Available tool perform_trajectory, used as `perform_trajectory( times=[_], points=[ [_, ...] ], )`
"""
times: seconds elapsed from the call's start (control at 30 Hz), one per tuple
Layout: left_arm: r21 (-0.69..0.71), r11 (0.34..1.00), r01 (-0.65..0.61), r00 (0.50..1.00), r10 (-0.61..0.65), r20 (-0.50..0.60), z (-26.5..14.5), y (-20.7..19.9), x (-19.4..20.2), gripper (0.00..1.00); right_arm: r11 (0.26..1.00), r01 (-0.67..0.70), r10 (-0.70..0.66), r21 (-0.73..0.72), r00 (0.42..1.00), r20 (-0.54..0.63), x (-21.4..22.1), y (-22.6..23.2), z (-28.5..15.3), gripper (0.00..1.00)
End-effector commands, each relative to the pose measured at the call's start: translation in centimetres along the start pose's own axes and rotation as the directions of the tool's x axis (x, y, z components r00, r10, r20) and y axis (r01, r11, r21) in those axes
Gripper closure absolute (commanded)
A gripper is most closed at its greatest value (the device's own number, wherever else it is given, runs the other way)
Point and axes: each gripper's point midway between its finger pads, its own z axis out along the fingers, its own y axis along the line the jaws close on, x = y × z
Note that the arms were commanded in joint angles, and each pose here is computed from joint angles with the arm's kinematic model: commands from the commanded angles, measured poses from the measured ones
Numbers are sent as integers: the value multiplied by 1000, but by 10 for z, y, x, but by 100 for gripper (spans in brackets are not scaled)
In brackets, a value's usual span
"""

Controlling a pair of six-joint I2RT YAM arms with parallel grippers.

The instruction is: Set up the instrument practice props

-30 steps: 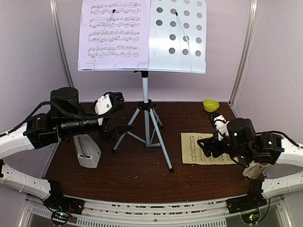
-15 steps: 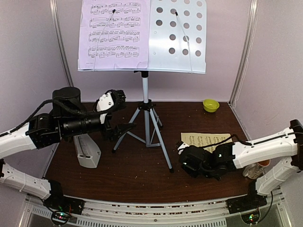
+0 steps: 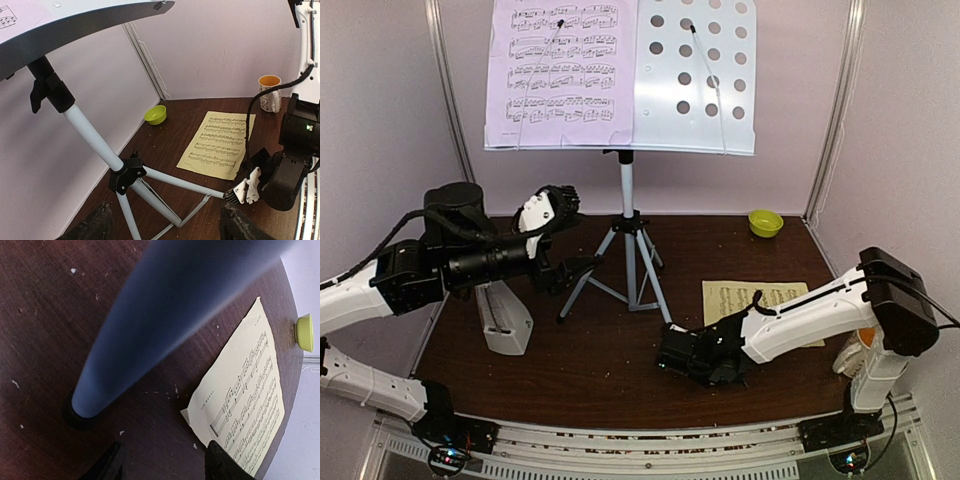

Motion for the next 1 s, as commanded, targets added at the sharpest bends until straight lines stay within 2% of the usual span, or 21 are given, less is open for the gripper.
perform_trajectory(
  times=[0.0, 0.37, 0.6, 0.7, 0.8, 0.97],
  points=[
    [-32, 999, -5, 997, 7, 71, -7, 8, -19, 25, 999, -17, 17, 34, 1000, -23, 1, -4, 7, 46],
    [-46, 999, -23, 996, 27, 80, -12, 13, -25, 25, 997, -43, 47, 70, 997, -55, 6, -5, 47, 50],
    [-46, 998, -32, 996, 36, 78, -10, 13, -27, 25, 996, -61, 65, 64, 996, -60, 6, -9, 55, 70],
    [-41, 999, -35, 996, 38, 75, -8, 13, -28, 25, 996, -64, 68, 59, 996, -64, 6, -10, 56, 82],
    [-40, 999, -35, 996, 38, 77, -7, 13, -29, 25, 996, -72, 76, 60, 995, -67, 7, -12, 53, 99],
    [-39, 999, -35, 996, 38, 76, -6, 13, -29, 25, 991, -113, 116, 66, 992, -52, 6, -21, 42, 100]
  ],
)
